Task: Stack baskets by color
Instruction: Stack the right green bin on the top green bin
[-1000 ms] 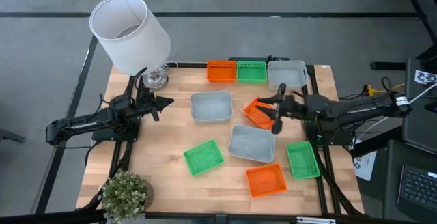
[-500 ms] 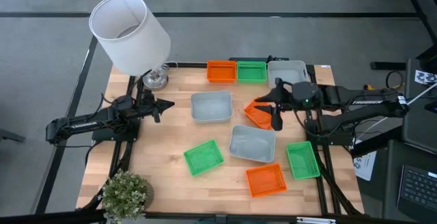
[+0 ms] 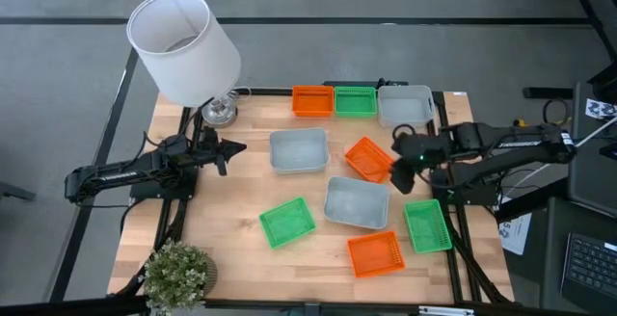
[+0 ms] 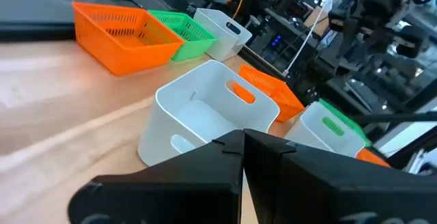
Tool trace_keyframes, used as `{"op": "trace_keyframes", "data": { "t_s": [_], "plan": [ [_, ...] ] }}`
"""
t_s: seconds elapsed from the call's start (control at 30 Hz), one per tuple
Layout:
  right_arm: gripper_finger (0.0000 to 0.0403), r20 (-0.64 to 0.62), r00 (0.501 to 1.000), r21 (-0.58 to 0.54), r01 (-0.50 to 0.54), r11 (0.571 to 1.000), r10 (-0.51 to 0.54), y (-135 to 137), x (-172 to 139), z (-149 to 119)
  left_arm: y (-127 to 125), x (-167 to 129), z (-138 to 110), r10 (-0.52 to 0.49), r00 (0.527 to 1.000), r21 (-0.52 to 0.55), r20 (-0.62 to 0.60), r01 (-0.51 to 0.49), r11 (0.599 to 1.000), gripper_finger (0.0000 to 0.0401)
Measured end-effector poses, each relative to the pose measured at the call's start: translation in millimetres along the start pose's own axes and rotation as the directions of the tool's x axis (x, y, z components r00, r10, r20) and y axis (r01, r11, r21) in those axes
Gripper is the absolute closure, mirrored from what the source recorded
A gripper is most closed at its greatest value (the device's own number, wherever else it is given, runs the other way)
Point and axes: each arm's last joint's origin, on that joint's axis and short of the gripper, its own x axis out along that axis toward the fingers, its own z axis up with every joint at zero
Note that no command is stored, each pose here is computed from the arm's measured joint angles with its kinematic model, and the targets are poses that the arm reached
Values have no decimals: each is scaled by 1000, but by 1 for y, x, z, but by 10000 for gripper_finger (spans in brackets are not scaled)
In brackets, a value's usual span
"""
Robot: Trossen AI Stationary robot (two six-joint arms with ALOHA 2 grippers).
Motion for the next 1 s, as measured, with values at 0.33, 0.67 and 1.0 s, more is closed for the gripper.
{"op": "trace_keyframes", "data": {
  "t_s": [0.33, 0.67, 1.0],
  "plan": [
    [289, -243, 968, 187, 115, 976, -67, 10, 4, -32, 0, 0, 0, 0, 1000, 5, 0, 0, 1000, 401],
    [289, -476, 865, 262, 312, 913, -158, 22, 58, -70, 0, 0, 0, 0, 1000, 6, 0, 0, 1000, 401],
    [289, -452, 886, 288, 253, 924, -102, 43, 95, -80, 0, 0, 0, 1, 1000, -1, -2, -1, 1000, 401]
  ]
}}
